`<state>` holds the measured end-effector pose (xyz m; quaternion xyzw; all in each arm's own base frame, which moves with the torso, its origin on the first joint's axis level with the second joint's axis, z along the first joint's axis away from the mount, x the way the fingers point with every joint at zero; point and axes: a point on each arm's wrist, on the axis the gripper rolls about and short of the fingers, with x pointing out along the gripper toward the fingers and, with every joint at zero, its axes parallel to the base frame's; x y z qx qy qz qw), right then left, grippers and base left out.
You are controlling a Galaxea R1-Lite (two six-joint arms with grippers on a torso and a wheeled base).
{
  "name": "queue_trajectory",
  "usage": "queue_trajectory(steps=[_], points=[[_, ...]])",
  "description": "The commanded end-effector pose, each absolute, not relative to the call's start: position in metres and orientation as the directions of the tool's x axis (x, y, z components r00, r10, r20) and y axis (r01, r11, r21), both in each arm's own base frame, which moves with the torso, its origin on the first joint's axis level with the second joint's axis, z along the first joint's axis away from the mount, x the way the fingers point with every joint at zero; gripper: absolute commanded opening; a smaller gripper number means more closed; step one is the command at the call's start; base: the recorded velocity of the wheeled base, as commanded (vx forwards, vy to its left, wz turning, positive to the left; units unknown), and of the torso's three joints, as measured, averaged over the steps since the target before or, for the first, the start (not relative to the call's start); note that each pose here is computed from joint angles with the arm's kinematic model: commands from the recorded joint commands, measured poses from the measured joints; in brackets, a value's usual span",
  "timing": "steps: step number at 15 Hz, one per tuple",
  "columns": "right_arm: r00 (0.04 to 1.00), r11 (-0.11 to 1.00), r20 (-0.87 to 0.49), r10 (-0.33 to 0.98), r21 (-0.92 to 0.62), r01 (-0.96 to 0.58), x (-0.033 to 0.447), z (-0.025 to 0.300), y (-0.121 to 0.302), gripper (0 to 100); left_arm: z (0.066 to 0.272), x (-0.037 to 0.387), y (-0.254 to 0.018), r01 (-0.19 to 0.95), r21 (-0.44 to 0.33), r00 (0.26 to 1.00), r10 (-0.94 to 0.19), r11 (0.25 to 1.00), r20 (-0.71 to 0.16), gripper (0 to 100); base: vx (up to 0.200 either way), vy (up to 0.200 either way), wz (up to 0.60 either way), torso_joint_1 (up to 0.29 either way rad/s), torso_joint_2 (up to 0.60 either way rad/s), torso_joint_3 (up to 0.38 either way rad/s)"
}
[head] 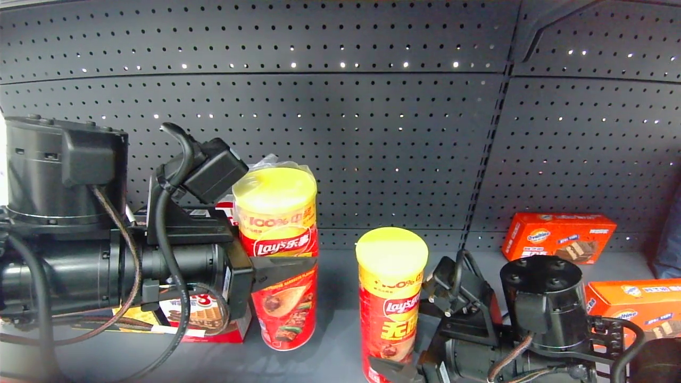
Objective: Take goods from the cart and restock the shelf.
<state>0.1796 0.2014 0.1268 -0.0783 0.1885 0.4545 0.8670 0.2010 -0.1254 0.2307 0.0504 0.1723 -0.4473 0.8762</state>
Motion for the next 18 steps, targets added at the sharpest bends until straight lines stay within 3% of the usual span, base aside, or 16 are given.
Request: queue_trajectory(steps=[1,11,15,18], points=[[0.515,0.571,-0.395,0.761,0.033,-0.82,0.177,0.128,0.201,100,0.231,0.201,-0.125,0.802,-0.065,0.541,-0.767,0.594,-0.345,0,0.0,0.0,0.0,0.0,0.0,0.0],[0.538,0.576,-0.33,0.775,0.021,-0.817,0.141,0.146,0.162,100,0.229,0.19,-0.12,0.802,-0.066,0.539,-0.767,0.594,-0.348,0,0.0,0.0,0.0,0.0,0.0,0.0],[0.644,0.654,-0.179,0.744,0.003,-0.756,0.134,0.182,0.126,100,0.243,0.196,-0.125,0.807,-0.048,0.549,-0.778,0.589,-0.307,0,0.0,0.0,0.0,0.0,0.0,0.0],[0.777,0.777,-0.052,0.628,-0.014,-0.629,0.146,0.214,0.101,100,0.244,0.196,-0.123,0.804,-0.052,0.552,-0.777,0.592,-0.304,0,0.0,0.0,0.0,0.0,0.0,0.0]])
